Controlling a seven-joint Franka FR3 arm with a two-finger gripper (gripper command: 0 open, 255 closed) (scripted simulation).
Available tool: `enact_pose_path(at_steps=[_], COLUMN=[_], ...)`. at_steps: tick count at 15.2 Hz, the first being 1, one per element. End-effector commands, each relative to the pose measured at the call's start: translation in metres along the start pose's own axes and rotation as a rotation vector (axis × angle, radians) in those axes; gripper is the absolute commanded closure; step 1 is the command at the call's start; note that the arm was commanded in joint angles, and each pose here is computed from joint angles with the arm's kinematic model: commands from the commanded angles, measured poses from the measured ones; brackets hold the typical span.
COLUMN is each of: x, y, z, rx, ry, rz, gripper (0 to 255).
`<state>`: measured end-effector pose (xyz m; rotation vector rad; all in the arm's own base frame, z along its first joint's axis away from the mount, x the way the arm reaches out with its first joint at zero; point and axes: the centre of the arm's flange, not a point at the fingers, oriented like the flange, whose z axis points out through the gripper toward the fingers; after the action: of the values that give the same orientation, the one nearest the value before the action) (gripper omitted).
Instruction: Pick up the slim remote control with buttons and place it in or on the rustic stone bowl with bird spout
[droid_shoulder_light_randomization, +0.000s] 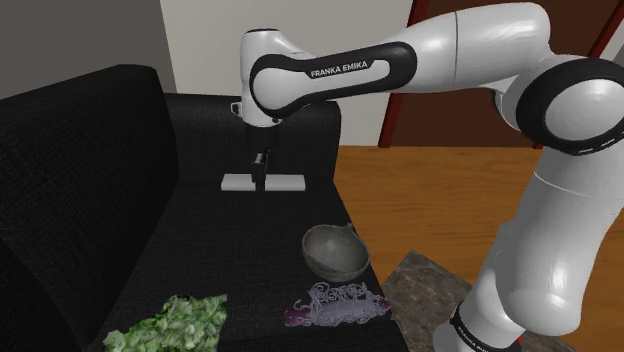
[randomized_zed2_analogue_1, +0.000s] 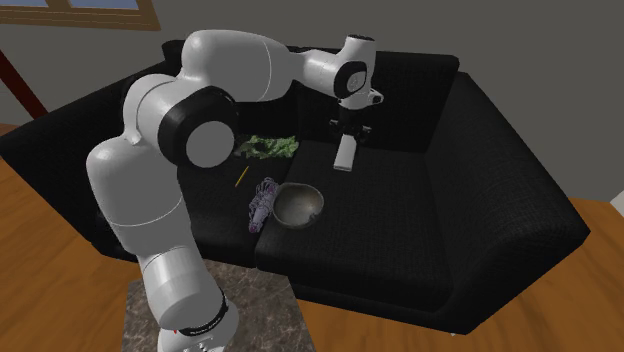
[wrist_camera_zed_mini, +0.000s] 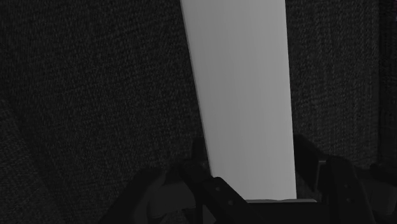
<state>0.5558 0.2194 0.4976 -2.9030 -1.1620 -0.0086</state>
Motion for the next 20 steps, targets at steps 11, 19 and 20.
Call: enact_pose_path(at_steps=[11,19,20], x=[-0.142,-0.203,-0.203], y=[-0.072,-0.103,-0.103], z=[-0.003,0.012,0.018], rx=[0.0,0.0,0.0], ry=[0.001,0.001,0.001], rz=[0.001,0.001,0.001], gripper=[255,255,255])
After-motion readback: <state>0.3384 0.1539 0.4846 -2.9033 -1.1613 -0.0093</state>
